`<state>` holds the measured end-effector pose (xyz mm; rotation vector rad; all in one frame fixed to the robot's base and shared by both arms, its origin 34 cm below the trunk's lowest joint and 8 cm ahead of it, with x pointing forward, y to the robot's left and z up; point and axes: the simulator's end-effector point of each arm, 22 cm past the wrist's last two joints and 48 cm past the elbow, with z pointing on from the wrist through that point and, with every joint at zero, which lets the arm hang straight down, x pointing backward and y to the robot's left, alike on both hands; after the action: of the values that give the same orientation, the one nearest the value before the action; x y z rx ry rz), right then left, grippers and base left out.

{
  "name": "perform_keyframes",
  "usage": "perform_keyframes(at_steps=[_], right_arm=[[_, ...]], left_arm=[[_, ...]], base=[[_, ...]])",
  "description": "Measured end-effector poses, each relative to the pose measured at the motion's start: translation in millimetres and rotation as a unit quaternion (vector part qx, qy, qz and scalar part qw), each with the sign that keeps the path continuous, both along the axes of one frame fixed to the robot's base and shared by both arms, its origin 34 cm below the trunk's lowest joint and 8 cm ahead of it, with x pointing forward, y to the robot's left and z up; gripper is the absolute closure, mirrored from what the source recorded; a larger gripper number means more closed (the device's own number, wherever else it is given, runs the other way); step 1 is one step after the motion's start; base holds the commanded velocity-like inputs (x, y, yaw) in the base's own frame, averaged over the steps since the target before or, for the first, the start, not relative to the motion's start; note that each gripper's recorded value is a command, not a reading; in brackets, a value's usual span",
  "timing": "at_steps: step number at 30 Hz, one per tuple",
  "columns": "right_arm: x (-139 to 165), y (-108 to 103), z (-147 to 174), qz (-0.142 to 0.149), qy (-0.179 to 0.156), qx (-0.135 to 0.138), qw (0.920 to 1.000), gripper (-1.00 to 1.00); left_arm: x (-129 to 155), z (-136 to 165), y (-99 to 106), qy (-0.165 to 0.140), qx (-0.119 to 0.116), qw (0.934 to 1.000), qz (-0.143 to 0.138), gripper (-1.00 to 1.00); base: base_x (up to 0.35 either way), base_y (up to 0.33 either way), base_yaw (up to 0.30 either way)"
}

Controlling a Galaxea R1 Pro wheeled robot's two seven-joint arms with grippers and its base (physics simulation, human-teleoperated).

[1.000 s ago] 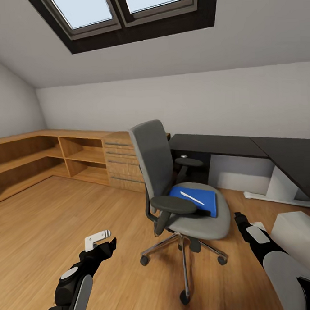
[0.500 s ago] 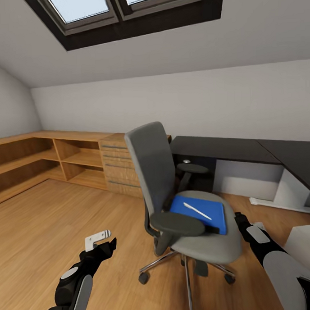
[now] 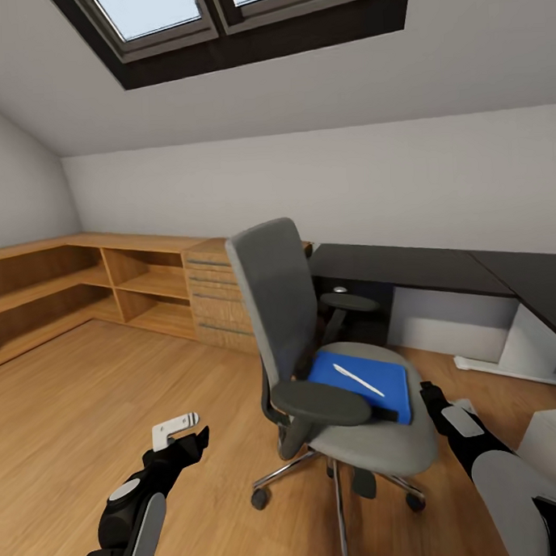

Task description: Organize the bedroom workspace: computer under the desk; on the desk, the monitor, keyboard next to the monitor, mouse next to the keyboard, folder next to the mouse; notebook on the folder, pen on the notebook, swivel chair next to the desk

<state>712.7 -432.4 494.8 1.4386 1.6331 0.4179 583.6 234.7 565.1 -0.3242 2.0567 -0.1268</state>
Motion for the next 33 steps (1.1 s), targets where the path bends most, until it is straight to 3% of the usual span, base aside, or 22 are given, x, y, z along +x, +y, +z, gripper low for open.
perform_keyframes(at_steps=[26,33], right_arm=[[-1,0,-7,-0.001,0.006,0.000,1.0000,-1.00],[-1,1,-7,-0.002,0.004,0.003,1.0000,-1.00]], left_arm=[[0,-5,-3,0.005,0.001,1.0000,-0.003,-1.00],[0,-5,-13,0.005,0.001,0.9999,-0.014,-1.00]], base=[[0.000,0.000,0.204],[0.037,0.000,0.059]])
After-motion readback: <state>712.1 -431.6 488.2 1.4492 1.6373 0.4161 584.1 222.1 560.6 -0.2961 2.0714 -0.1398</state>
